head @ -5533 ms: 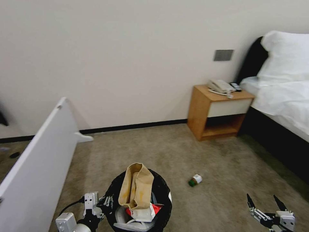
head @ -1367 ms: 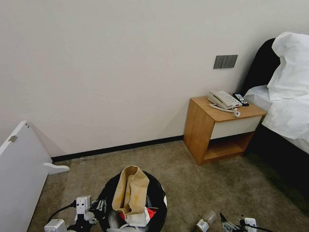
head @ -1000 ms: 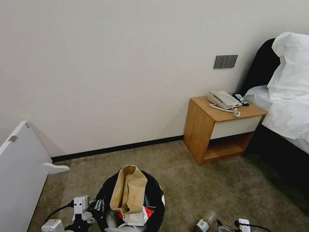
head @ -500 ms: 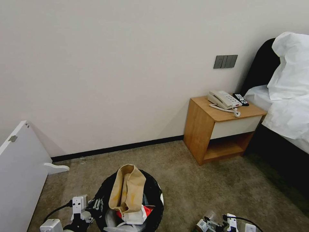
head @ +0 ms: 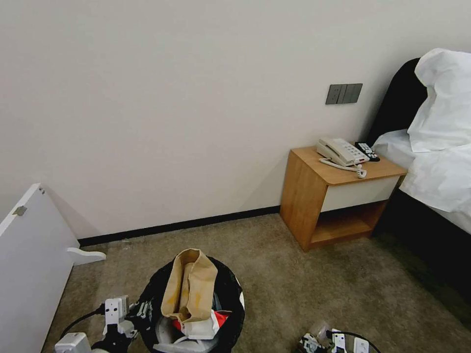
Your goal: Pick up the trash bin, then pick up the garbage from the floor and place it into the trash bin.
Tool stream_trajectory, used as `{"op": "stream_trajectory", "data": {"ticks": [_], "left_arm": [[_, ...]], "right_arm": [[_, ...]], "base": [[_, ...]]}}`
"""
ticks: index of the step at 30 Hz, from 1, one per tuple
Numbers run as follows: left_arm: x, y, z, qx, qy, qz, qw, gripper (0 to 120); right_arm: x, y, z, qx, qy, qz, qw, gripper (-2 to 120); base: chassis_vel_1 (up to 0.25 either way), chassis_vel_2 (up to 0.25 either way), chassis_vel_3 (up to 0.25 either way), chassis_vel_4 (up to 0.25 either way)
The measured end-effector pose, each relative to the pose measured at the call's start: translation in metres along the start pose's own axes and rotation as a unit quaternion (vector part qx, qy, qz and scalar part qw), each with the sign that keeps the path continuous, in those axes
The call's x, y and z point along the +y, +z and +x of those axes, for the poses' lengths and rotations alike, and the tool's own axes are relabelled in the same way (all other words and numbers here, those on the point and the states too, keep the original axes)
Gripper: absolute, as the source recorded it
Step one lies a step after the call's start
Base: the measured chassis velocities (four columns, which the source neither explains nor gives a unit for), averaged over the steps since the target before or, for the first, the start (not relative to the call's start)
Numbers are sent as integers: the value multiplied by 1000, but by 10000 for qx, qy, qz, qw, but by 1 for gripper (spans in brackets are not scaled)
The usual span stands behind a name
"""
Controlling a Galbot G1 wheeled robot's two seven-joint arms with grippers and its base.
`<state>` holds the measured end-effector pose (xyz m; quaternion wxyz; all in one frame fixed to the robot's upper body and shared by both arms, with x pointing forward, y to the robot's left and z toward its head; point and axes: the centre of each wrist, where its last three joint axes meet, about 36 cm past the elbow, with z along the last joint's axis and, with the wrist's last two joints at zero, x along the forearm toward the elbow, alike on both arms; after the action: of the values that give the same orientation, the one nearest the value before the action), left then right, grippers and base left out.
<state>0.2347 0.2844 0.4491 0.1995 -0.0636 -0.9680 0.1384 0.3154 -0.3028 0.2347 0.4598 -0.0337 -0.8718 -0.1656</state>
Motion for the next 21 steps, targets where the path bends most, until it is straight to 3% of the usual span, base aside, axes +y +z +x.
{"op": "stream_trajectory", "data": {"ticks": [11, 15, 17, 21], "left_arm": [[-1, 2, 2, 35, -5, -4, 10000, 4], [-1, 2, 3, 37, 0, -9, 10000, 4], [-2, 2, 2, 40, 12, -10, 10000, 4], [-2, 2, 3, 43, 21, -13, 10000, 4]], "right_arm": [[4, -5, -10, -51, -31, -163, 9998, 100], [5, -7, -12, -77, -47, -217, 9997, 89], [7, -8, -16, -77, -47, -266, 9996, 76], [7, -9, -16, -81, -51, -283, 9996, 67]], "base": [[0, 0, 0, 0], [0, 0, 0, 0], [0, 0, 0, 0], [0, 0, 0, 0]]}}
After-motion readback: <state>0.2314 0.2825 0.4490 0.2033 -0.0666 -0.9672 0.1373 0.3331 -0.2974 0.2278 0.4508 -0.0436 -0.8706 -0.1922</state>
